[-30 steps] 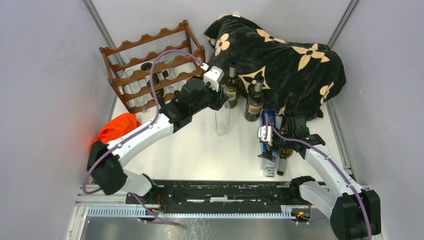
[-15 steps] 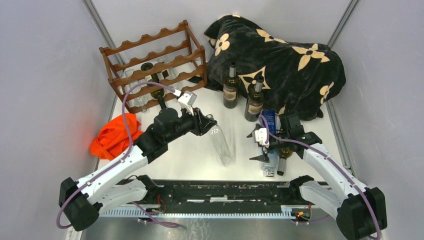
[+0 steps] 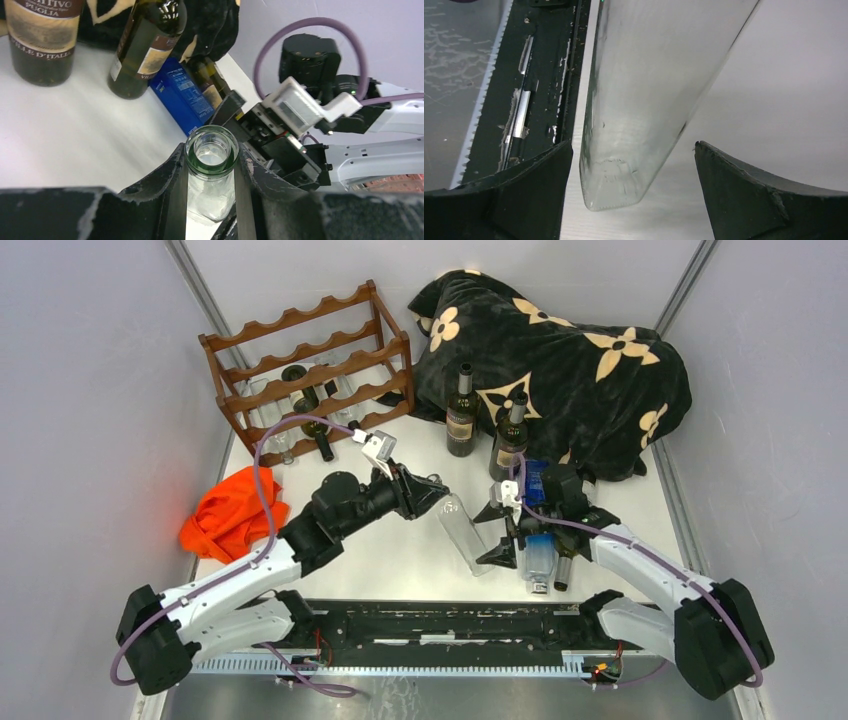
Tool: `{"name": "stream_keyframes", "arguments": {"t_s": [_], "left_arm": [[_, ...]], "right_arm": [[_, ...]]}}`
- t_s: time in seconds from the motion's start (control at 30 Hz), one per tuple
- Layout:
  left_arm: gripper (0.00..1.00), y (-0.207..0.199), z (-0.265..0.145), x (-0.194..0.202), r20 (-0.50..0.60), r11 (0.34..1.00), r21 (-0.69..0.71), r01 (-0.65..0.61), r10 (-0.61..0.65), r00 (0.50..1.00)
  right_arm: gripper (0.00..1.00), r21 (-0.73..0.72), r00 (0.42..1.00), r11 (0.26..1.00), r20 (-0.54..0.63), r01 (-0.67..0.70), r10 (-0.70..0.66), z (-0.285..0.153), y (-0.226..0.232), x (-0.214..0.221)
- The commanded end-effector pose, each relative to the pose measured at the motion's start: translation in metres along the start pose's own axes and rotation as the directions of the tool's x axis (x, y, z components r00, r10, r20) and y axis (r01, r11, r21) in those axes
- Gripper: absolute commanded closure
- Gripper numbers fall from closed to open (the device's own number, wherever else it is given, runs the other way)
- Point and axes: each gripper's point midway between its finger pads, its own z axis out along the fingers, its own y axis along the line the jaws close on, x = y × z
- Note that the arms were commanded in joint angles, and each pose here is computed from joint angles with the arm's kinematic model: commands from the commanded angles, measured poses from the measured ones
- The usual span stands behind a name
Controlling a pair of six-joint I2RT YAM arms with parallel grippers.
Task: Put the wine bottle on the wine rack
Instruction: Pick up the wine bottle from the center of the board.
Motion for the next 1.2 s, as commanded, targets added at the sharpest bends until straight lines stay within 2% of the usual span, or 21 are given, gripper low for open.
{"name": "stream_keyframes", "arguments": {"t_s": [0.0, 0.23, 0.3, 0.37, 0.5, 0.57, 0.63, 0.7, 0.77, 0.83, 0.9, 1.0, 1.17], "left_arm": [[0.98, -0.038, 0.004, -0.05, 0.195, 0.993, 0.118, 0.019, -0.042, 0.98], [0.98, -0.044, 0.014, -0.052, 0.215, 0.991, 0.132, 0.02, -0.048, 0.976], [0.98, -0.046, 0.016, -0.055, 0.222, 0.99, 0.137, 0.019, -0.049, 0.974], [0.98, -0.048, 0.018, -0.057, 0.225, 0.99, 0.138, 0.018, -0.049, 0.973], [0.98, -0.051, 0.019, -0.062, 0.235, 0.989, 0.144, 0.02, -0.054, 0.971], [0.73, -0.05, 0.02, -0.065, 0.228, 0.992, 0.123, 0.037, -0.065, 0.972], [0.44, -0.043, 0.021, -0.07, 0.216, 0.996, 0.056, 0.066, -0.076, 0.973], [0.21, -0.036, 0.018, -0.084, 0.218, 0.994, -0.037, 0.099, -0.089, 0.972], [0.02, -0.023, 0.009, -0.101, 0.232, 0.974, -0.175, 0.141, -0.099, 0.968], [0.0, -0.022, -0.008, -0.136, 0.304, 0.94, -0.272, 0.204, -0.117, 0.945], [0.0, -0.025, -0.022, -0.165, 0.373, 0.912, -0.311, 0.266, -0.14, 0.917], [0.0, -0.053, -0.03, -0.205, 0.432, 0.916, -0.242, 0.321, -0.195, 0.881], [0.0, -0.111, -0.017, -0.236, 0.374, 0.915, -0.077, 0.396, -0.342, 0.862]], "right_arm": [[0.02, -0.025, 0.997, 0.998, 0.057, -0.057, 0.058, 0.009, -0.002, -0.013], [0.02, -0.055, 0.99, 0.992, 0.073, -0.117, 0.12, 0.017, 0.003, -0.012], [0.06, -0.059, 0.988, 0.99, 0.081, -0.129, 0.134, 0.018, 0.004, -0.013], [0.19, -0.066, 0.986, 0.988, 0.084, -0.137, 0.142, 0.018, 0.005, -0.013], [0.77, -0.08, 0.985, 0.986, 0.084, -0.148, 0.154, 0.019, 0.005, -0.016], [0.92, -0.104, 0.984, 0.984, 0.089, -0.142, 0.152, 0.018, 0.008, -0.02], [0.99, -0.133, 0.985, 0.983, 0.104, -0.125, 0.139, 0.015, 0.013, -0.025], [1.0, -0.148, 0.986, 0.984, 0.124, -0.095, 0.114, 0.01, 0.016, -0.031], [1.0, -0.164, 0.987, 0.984, 0.135, -0.069, 0.092, 0.007, 0.019, -0.034], [1.0, -0.175, 0.989, 0.984, 0.14, -0.027, 0.052, 0.003, 0.02, -0.035], [1.0, -0.192, 0.991, 0.981, 0.128, -0.023, 0.049, 0.0, 0.022, -0.031], [1.0, -0.199, 0.993, 0.98, 0.114, 0.028, -0.006, -0.008, 0.023, -0.029], [1.0, -0.143, 0.993, 0.985, 0.075, 0.101, -0.091, -0.022, 0.016, -0.021]]}}
